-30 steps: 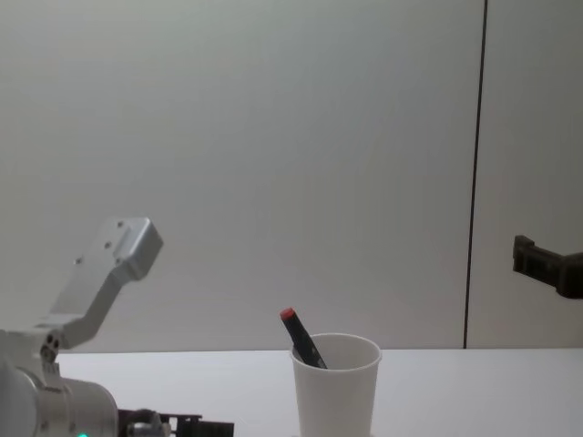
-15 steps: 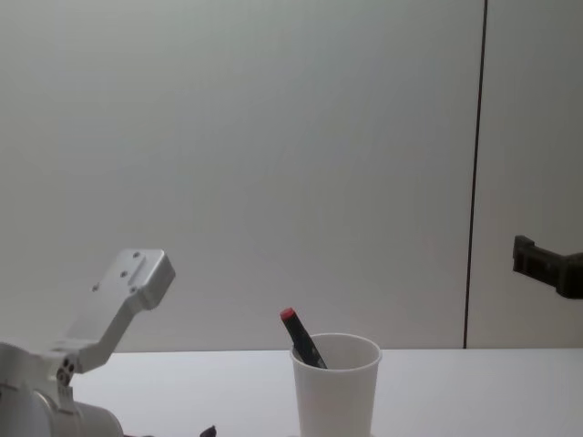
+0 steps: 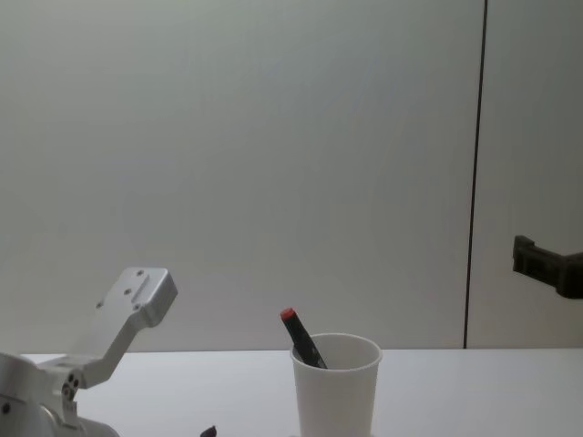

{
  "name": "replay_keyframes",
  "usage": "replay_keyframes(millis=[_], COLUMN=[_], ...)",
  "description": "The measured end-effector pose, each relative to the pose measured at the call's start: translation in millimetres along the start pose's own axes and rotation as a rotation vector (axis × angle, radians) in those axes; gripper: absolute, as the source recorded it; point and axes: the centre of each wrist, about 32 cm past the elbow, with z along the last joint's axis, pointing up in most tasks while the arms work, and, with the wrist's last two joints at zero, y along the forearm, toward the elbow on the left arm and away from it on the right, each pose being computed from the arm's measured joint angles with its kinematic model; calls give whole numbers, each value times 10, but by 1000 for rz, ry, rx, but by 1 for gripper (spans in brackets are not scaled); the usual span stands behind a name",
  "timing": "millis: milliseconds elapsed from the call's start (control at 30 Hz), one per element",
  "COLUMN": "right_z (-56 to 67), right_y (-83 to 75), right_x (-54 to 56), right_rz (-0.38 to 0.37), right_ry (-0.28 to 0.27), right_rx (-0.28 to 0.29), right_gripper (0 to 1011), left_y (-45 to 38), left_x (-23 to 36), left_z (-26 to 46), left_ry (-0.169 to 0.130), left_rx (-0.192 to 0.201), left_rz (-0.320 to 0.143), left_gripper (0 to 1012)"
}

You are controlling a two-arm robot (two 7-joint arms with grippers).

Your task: Place the pen into the pen holder.

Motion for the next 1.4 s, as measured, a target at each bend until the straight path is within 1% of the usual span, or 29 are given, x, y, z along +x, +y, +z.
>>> replay_keyframes(millis=[33, 67, 133, 300, 400, 433, 467, 500, 667, 800, 900, 1400], right_z=[0, 0, 0, 0, 0, 0, 0, 0, 0, 0, 0, 0], right_y=[0, 0, 0, 0, 0, 0, 0, 0, 0, 0, 0, 0], right_x=[0, 0, 0, 0, 0, 0, 0, 0, 0, 0, 0, 0], right_rz=[0, 0, 0, 0, 0, 0, 0, 0, 0, 0, 0, 0], right_ry=[0, 0, 0, 0, 0, 0, 0, 0, 0, 0, 0, 0], right_rx=[0, 0, 0, 0, 0, 0, 0, 0, 0, 0, 0, 0], right_gripper=[1001, 1001, 1001, 1002, 1002, 1001, 1002, 1002, 1002, 1001, 1001, 1002], left_y=[-3, -9, -15, -31, -38, -40, -42, -46, -57, -65, -72, -107], left_x=[0, 1, 1, 5, 4, 5, 6, 7, 8, 8, 6, -14], left_z=[1, 1, 1, 0, -1, -1, -2, -2, -3, -4, -5, -7], left_ry=[0, 0, 0, 1, 3, 3, 4, 5, 8, 10, 12, 12], left_rx=[1, 4, 6, 11, 14, 15, 16, 18, 23, 28, 31, 41], left_rz=[1, 3, 6, 13, 15, 15, 16, 17, 18, 19, 18, 9], left_gripper=[836, 785, 746, 575, 547, 514, 514, 486, 438, 421, 361, 263])
